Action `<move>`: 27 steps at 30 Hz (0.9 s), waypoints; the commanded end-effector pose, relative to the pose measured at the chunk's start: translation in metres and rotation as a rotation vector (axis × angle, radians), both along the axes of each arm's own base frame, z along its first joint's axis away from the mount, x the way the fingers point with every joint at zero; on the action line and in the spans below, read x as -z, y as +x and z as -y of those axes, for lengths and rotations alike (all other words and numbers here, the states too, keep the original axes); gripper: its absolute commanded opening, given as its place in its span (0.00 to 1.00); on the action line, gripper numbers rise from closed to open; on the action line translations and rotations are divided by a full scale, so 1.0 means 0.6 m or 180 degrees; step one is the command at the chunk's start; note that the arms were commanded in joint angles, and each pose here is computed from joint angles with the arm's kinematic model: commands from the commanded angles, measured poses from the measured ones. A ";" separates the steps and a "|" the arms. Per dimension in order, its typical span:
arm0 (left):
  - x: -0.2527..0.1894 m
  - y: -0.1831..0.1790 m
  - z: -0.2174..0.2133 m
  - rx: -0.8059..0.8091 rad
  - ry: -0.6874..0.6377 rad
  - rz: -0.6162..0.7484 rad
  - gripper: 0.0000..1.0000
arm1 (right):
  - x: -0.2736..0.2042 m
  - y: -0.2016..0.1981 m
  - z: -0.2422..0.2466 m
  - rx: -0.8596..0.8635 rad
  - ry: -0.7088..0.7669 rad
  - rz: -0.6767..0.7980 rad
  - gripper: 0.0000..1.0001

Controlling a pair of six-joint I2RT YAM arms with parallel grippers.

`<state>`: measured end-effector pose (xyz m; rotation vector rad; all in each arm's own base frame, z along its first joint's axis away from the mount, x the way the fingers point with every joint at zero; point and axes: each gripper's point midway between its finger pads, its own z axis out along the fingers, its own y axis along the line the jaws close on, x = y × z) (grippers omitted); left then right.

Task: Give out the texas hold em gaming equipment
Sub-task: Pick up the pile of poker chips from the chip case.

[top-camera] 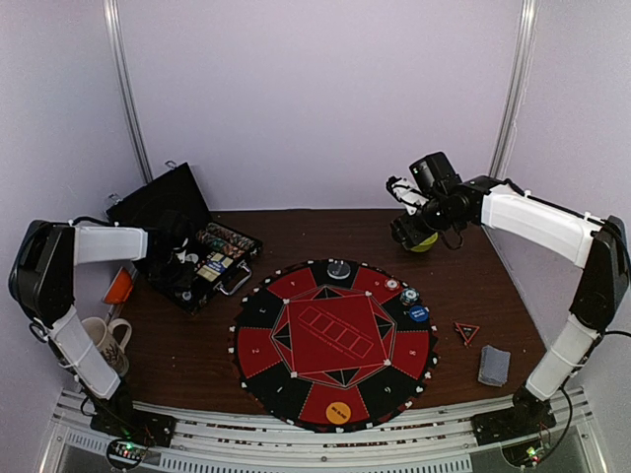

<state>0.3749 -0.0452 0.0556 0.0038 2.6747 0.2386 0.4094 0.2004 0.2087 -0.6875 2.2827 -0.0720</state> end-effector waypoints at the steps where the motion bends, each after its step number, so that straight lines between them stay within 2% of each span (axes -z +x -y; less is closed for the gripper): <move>1: 0.009 -0.006 0.020 0.0135 -0.0176 -0.0030 0.42 | -0.015 0.005 0.000 0.0009 0.0026 0.0017 0.75; 14: -0.005 -0.008 0.020 0.0094 -0.0214 0.0020 0.44 | -0.003 0.001 0.000 -0.0003 0.0003 -0.0042 0.76; 18: -0.024 -0.006 0.016 0.0045 -0.0193 0.0090 0.55 | -0.002 0.002 0.000 -0.0012 -0.0007 -0.0051 0.76; 20: -0.028 -0.006 0.013 0.0024 -0.0174 0.0086 0.57 | 0.001 0.001 -0.001 -0.0021 -0.0008 -0.0067 0.76; 25: -0.009 -0.022 0.009 -0.0053 -0.0181 -0.0014 0.58 | 0.005 -0.002 0.001 -0.0024 -0.0027 -0.0093 0.76; 27: -0.003 -0.026 0.005 -0.0094 -0.0167 -0.0037 0.53 | 0.006 -0.003 0.001 -0.0030 -0.0030 -0.0098 0.75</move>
